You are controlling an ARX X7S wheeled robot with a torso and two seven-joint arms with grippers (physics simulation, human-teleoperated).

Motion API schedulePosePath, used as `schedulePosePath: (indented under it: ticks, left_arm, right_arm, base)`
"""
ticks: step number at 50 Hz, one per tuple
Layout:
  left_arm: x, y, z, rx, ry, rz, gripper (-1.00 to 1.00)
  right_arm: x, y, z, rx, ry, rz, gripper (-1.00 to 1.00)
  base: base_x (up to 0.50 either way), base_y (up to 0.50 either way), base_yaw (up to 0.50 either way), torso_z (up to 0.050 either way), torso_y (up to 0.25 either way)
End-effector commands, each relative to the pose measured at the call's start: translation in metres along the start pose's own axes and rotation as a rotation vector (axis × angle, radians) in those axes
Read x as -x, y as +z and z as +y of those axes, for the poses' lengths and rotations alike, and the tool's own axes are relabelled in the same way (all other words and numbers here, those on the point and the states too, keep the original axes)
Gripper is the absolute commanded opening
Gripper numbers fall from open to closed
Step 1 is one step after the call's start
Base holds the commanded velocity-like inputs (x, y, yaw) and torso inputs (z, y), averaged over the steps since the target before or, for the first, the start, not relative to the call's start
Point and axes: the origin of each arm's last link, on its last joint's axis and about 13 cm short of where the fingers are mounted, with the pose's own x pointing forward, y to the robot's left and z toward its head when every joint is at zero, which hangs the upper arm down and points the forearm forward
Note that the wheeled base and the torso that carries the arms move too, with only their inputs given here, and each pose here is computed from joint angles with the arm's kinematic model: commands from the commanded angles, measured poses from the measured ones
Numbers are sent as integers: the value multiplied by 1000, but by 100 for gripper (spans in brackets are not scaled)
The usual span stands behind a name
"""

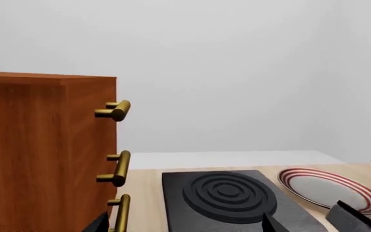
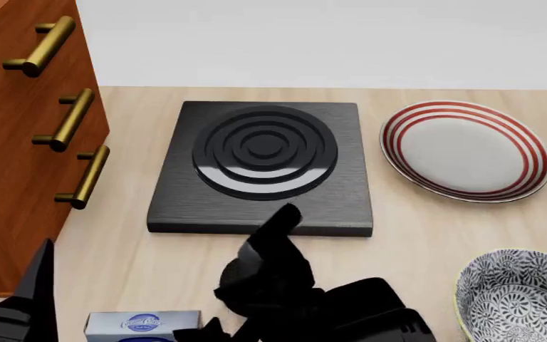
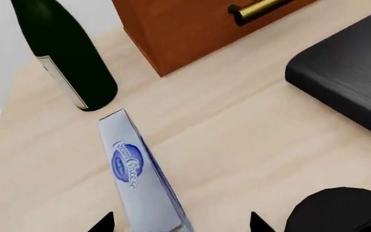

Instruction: Pick up the cream cheese and put it in the bowl.

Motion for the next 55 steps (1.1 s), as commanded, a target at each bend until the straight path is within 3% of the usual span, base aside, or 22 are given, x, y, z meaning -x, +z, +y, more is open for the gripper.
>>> schedulePosePath:
  ticks: [1, 50, 51, 55]
  left_arm:
    - [0, 0, 1, 3, 2, 0, 100]
    - [-2, -2, 5, 13, 17, 2, 100]
    - [-2, -2, 5, 13, 17, 1, 100]
    - [-1, -1, 5, 15, 19, -4, 100]
  right_arm:
    - [-9, -3, 4, 28, 10, 51, 100]
    - [-29, -22, 17, 80, 14, 183, 100]
    - [-29, -22, 17, 83, 13, 183, -100]
    - [-30, -21, 17, 90, 14, 186, -100]
  base:
    - [0, 0, 0, 0, 0]
    - [0, 1, 1, 0, 0]
    - [0, 3, 3, 0, 0]
    - [0, 1, 2, 0, 0]
